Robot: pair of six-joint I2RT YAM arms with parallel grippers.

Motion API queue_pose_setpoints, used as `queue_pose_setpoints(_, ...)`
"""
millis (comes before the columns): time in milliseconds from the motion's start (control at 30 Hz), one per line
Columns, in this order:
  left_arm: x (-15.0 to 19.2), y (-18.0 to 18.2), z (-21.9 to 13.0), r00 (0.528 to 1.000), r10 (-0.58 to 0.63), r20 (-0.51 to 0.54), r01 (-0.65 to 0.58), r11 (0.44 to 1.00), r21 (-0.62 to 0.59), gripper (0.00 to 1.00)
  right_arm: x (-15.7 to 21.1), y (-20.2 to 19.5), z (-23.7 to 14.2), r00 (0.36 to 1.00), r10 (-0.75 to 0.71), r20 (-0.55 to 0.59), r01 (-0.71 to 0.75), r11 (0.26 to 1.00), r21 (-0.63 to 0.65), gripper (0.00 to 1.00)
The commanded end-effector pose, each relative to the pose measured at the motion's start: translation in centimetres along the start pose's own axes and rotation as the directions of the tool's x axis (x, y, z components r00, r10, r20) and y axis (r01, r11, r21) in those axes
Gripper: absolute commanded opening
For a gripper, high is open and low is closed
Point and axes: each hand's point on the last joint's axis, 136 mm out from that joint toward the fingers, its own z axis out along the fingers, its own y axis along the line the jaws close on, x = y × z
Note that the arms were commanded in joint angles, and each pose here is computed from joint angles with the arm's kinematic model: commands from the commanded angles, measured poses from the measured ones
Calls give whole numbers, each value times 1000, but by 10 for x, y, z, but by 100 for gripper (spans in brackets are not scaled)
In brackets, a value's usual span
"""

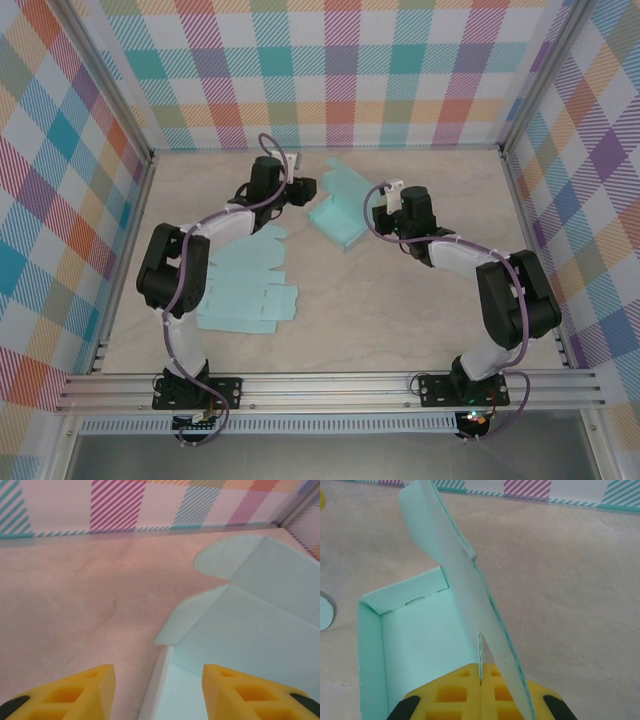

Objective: Fold the paper box

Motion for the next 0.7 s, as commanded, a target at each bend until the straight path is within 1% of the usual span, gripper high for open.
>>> queue_pose_setpoints(0,-2,-15,12,995,93,-28,-85,973,213,49,-21,15,-6,997,-71,38,73,995,-64,0)
queue_pose_setpoints(200,5,-23,25,975,212,-74,-176,928,329,49,-23,18,-2,996,-78,33,80,993,-85,0)
queue_pose_setpoints(433,10,-15,40,958,257,-131,-203,924,325,49,-25,18,1,997,-66,39,69,994,-88,0)
queue_pose_setpoints(567,12,-15,39,955,262,-138,-206,923,325,44,-24,18,3,997,-62,35,65,994,-88,0)
queue_pose_setpoints(667,13,-17,37,954,262,-146,-204,922,328,37,-24,16,6,998,-60,30,63,995,-83,0)
